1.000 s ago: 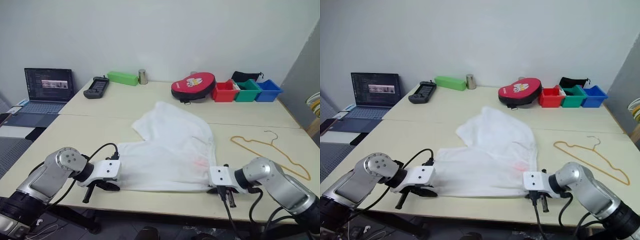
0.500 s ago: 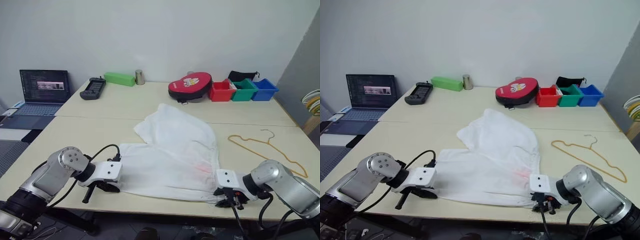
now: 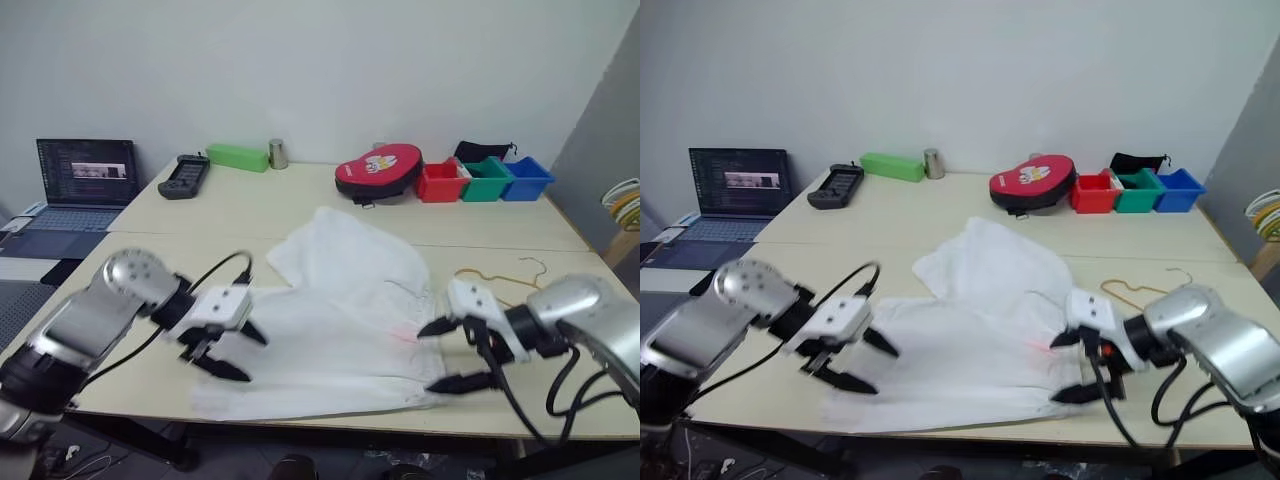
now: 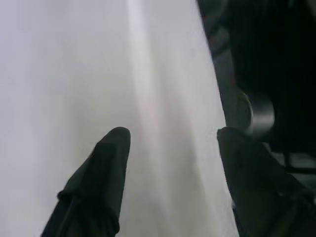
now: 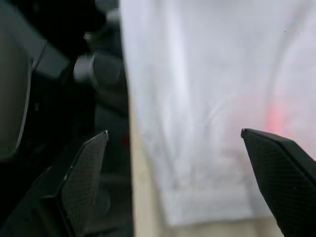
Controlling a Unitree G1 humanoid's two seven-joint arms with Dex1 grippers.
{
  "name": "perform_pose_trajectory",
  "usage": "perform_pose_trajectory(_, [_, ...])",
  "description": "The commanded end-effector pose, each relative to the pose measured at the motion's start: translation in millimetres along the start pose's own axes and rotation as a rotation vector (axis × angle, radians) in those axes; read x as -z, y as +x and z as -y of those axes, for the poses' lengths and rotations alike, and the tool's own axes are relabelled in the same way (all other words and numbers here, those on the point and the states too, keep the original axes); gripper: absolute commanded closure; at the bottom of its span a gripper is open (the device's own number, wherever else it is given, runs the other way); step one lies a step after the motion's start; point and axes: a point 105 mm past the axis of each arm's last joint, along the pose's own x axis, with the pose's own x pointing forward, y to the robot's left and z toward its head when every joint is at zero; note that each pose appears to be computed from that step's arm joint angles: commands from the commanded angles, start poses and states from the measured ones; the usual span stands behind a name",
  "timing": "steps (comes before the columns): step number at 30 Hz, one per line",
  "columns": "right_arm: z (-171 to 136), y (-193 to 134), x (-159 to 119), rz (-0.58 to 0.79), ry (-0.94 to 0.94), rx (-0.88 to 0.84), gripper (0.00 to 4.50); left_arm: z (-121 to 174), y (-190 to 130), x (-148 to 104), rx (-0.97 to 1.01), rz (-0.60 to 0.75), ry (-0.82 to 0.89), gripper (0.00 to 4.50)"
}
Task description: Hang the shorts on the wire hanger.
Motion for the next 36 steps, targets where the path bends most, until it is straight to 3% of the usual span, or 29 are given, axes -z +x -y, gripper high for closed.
perform_pose_trajectory(1, [84.1, -38.2, 20.4, 0.022, 0.144, 0.444, 0.0, -54.8, 12.9, -52.1, -0.274, 0.294, 0.005, 1.14])
perform_pose_trajectory(4, [134.2, -80.0, 56.7, -0.041, 0.235, 0.776, 0.0, -78.7, 37.0, -60.5, -0.405, 0.384, -0.008, 1.14])
perform_pose_trajectory(7, [147.6, -105.2, 85.2, -0.089, 0.291, 0.902, 0.0, -80.9, 57.9, -62.5, -0.436, 0.421, -0.011, 1.14])
perform_pose_trajectory(12, [140.6, -118.6, 127.1, -0.151, 0.398, 0.91, 0.0, -78.8, 81.9, -62.9, -0.455, 0.457, -0.034, 1.14])
perform_pose_trajectory(19, [136.8, -147.6, 168.8, -0.215, 0.557, 0.998, 0.0, -75.7, 89.2, -63.4, -0.465, 0.479, -0.056, 1.14])
perform_pose_trajectory(26, [145.7, -151.4, 181.0, -0.163, 0.686, 1.062, 0.0, -75.0, 92.6, -62.2, -0.471, 0.481, -0.069, 1.14])
perform_pose_trajectory(36, [139.7, -148.7, 211.9, -0.209, 0.814, 1.051, 0.0, -72.9, 95.5, -68.1, -0.459, 0.488, -0.061, 1.14])
